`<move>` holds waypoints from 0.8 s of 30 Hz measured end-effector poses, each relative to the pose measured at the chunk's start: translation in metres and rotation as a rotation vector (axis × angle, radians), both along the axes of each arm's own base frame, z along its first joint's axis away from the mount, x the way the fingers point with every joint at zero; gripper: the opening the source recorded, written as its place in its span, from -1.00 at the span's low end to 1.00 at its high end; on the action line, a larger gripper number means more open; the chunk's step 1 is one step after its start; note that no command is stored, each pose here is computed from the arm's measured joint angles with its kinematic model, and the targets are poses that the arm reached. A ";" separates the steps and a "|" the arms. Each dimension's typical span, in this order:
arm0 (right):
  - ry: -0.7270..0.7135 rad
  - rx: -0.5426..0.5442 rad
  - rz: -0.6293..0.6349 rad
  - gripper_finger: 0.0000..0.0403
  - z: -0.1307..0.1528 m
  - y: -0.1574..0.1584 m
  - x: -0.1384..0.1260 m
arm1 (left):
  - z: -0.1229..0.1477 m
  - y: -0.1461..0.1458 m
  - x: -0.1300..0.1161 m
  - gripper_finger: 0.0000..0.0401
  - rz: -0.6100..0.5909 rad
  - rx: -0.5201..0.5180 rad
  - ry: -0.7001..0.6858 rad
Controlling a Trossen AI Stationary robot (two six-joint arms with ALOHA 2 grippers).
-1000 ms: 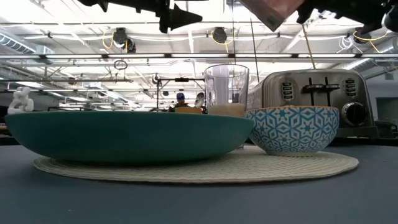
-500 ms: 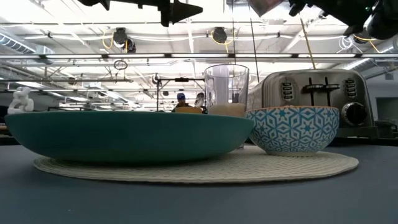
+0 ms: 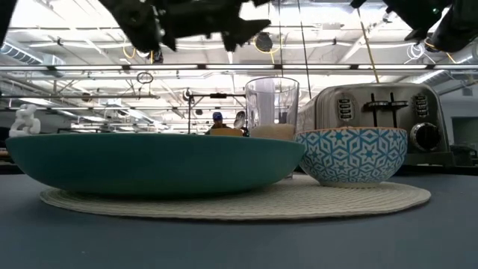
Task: Arrange a breakfast setting
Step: Pour the cereal into the orange bowl
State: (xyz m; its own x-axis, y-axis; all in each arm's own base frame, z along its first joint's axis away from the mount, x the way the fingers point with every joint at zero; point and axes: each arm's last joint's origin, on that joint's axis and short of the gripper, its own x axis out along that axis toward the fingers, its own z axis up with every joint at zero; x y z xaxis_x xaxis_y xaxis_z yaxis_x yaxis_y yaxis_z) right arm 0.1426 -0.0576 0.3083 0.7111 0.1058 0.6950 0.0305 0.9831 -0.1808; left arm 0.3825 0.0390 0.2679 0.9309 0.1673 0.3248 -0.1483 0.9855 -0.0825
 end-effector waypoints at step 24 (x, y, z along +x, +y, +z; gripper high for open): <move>-0.106 -0.118 -0.044 0.16 0.002 0.009 0.002 | 0.030 0.019 0.101 0.96 -0.226 0.203 -0.274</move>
State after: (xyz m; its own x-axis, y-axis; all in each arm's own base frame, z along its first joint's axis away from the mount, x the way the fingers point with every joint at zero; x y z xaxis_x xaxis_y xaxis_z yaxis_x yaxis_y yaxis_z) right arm 0.1444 -0.0489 0.3107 0.6403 0.1615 0.7510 0.0978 0.9526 -0.2882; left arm 0.4839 0.0579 0.2975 0.8113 -0.1245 0.5712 0.0743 0.9911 0.1106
